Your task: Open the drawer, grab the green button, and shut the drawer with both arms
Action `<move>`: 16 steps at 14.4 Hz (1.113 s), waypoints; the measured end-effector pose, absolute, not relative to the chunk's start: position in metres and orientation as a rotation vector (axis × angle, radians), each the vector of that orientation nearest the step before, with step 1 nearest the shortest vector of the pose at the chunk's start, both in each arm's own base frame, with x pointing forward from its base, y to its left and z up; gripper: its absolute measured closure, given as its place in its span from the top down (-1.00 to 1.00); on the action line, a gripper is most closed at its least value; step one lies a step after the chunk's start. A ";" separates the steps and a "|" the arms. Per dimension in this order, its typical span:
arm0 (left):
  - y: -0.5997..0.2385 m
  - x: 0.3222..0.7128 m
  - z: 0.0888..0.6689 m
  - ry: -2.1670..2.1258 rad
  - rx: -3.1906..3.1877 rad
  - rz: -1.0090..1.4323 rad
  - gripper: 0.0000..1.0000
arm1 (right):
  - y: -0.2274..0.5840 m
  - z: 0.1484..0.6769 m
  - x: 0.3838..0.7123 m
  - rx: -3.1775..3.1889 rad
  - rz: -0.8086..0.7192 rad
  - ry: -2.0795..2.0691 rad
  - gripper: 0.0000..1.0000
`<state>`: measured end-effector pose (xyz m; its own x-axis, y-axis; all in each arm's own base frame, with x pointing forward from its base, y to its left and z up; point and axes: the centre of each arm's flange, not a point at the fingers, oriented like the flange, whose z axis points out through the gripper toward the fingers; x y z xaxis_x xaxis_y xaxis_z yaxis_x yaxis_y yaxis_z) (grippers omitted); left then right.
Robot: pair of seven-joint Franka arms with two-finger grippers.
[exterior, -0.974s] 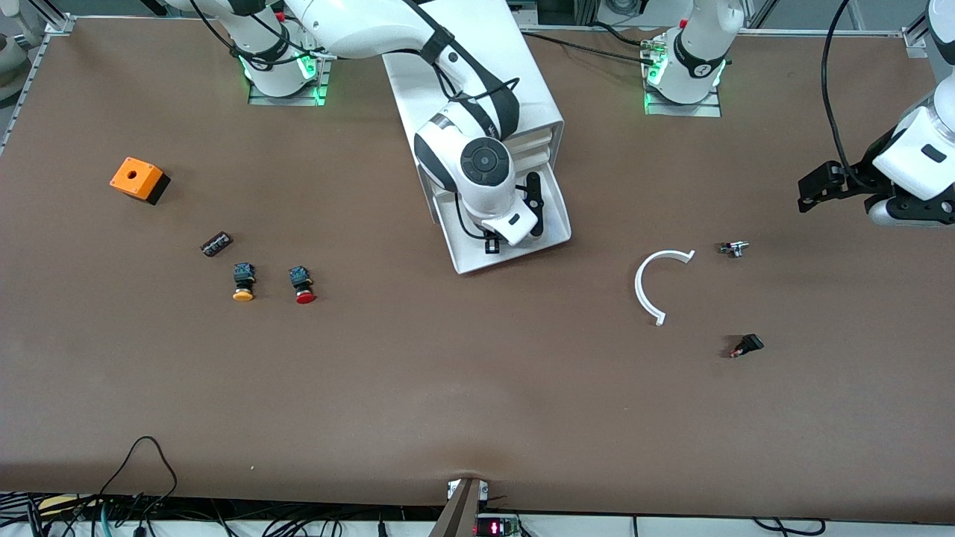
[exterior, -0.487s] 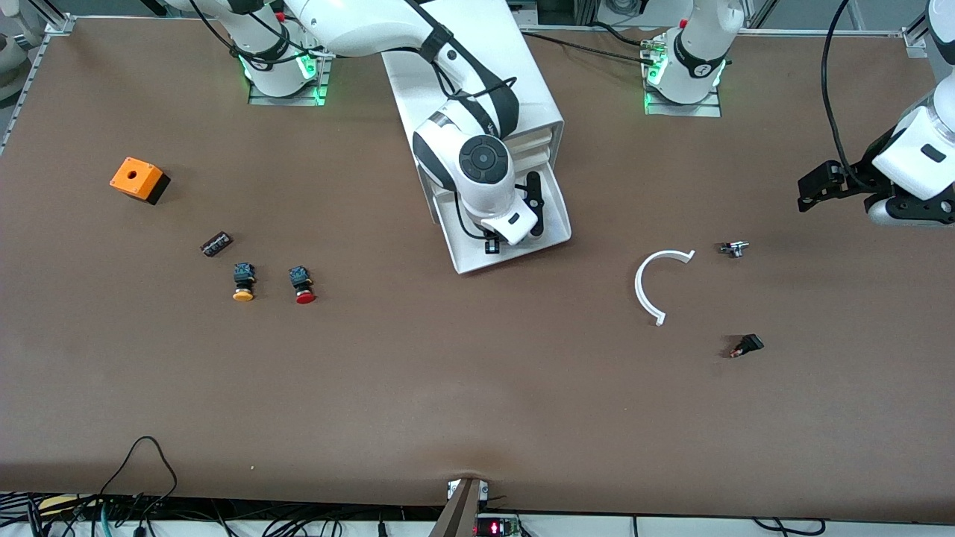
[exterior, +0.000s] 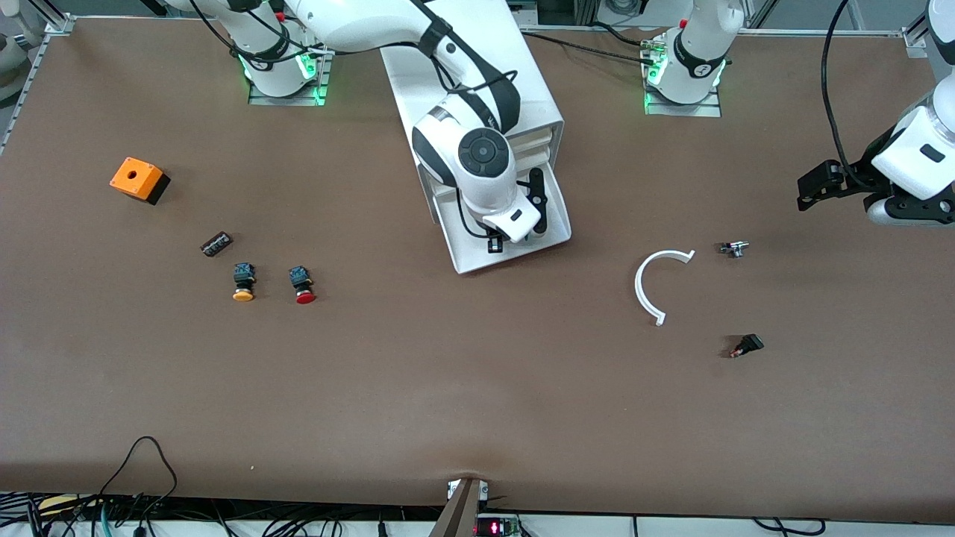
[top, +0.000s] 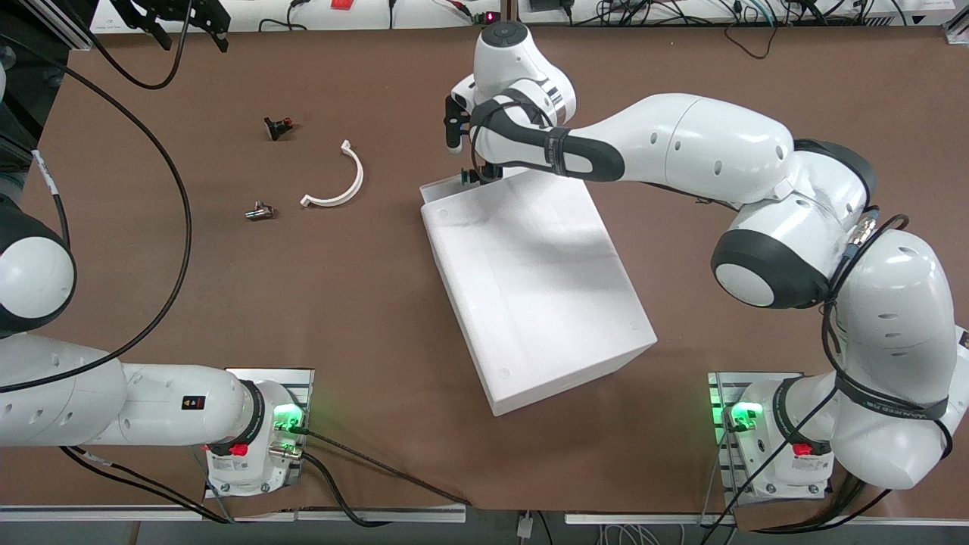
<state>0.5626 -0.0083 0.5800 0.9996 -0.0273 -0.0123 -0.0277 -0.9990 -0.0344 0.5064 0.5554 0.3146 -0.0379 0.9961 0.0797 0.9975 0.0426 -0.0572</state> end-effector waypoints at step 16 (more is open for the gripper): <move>-0.028 0.561 0.580 0.082 -3.106 0.030 1.00 | 0.379 0.489 0.611 -2.466 -0.142 -1.797 -0.34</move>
<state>0.5610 -0.0285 0.5795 0.9984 -0.0527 -0.0200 -0.0534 -0.9980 -0.0343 0.6105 0.3793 0.4895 0.3045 0.9442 0.1258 0.9522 -0.3051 -0.0156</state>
